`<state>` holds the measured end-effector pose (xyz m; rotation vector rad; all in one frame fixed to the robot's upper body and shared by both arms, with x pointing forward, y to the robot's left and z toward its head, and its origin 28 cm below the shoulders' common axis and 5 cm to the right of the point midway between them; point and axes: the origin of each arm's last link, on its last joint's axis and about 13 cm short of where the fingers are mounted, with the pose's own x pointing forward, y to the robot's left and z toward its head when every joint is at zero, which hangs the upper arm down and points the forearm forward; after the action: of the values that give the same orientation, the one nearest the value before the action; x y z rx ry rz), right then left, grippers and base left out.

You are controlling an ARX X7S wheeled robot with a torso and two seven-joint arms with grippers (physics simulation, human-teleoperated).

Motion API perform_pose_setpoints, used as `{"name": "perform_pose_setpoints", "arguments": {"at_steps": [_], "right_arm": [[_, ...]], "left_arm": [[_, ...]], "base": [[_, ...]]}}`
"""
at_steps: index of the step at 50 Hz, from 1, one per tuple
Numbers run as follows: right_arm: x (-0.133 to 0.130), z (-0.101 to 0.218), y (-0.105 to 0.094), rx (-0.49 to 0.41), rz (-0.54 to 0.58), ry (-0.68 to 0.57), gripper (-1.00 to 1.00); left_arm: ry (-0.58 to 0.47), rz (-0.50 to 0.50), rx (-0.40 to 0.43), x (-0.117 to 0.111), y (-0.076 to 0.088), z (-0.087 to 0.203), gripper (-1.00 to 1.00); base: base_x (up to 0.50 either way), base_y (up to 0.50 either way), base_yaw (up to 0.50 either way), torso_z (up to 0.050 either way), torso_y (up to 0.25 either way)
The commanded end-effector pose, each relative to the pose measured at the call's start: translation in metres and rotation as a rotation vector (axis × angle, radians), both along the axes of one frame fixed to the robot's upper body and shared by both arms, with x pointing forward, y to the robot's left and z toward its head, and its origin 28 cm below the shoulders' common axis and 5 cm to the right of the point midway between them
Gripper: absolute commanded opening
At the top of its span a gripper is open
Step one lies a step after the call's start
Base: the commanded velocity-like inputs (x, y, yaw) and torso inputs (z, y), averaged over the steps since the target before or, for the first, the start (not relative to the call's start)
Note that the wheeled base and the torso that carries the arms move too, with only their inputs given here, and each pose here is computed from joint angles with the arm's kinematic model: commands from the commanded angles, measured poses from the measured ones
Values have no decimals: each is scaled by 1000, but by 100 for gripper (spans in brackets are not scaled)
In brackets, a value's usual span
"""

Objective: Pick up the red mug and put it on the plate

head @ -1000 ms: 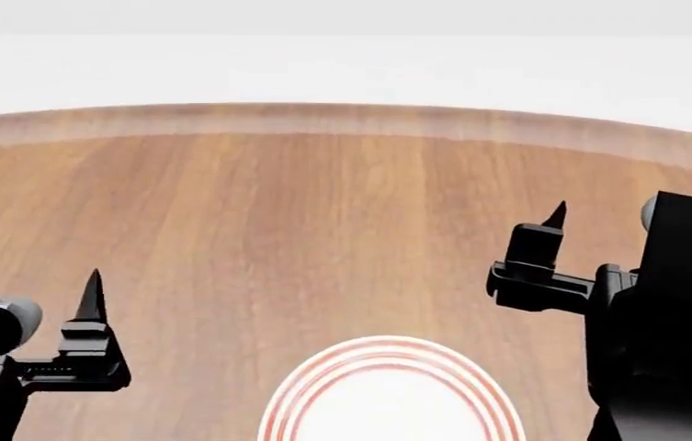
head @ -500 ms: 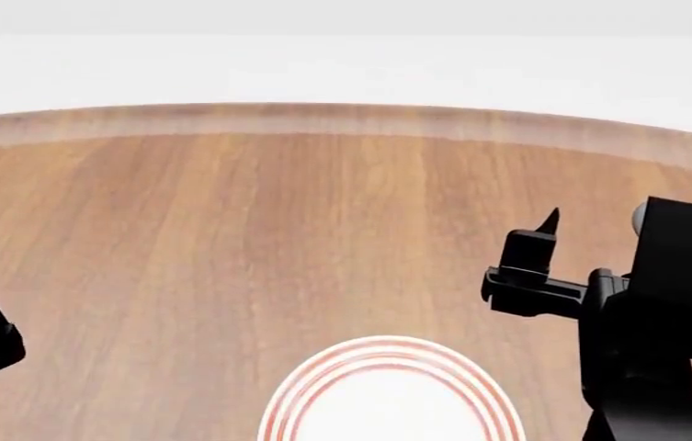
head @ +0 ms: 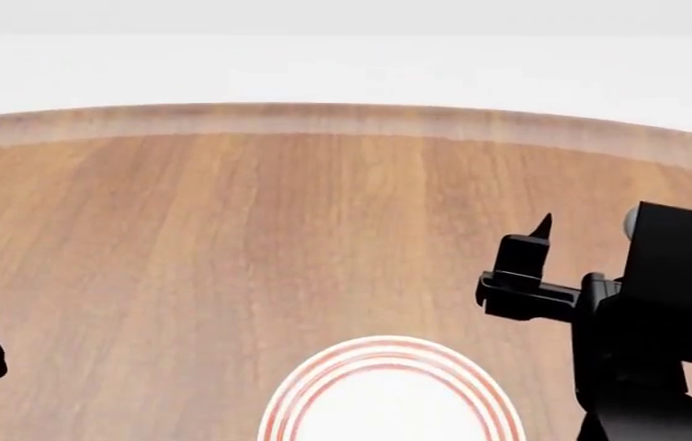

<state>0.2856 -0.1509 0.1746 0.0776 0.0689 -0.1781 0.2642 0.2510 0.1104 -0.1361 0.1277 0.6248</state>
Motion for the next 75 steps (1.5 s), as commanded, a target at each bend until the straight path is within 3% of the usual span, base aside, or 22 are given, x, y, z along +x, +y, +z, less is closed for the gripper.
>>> {"name": "perform_pose_setpoints", "arguments": {"at_steps": [1,19,46,75], "right_arm": [[1,-3,1,3,2,7,100],[3,-4,2,2,5,20,100],[5,-7,3,4,12,33,100],[7,-14,5,10,25,48,100]], "left_arm": [[47,4,-34,7,4,-9,100],[182,22,-85,15,4,-26,100],[286,0,-136,33,10,-44,100],[356,50,-106,49,22,-63,100]], "base": [[0,0,0,0,0],[0,0,0,0,0],[0,0,0,0,0],[0,0,0,0,0]]}}
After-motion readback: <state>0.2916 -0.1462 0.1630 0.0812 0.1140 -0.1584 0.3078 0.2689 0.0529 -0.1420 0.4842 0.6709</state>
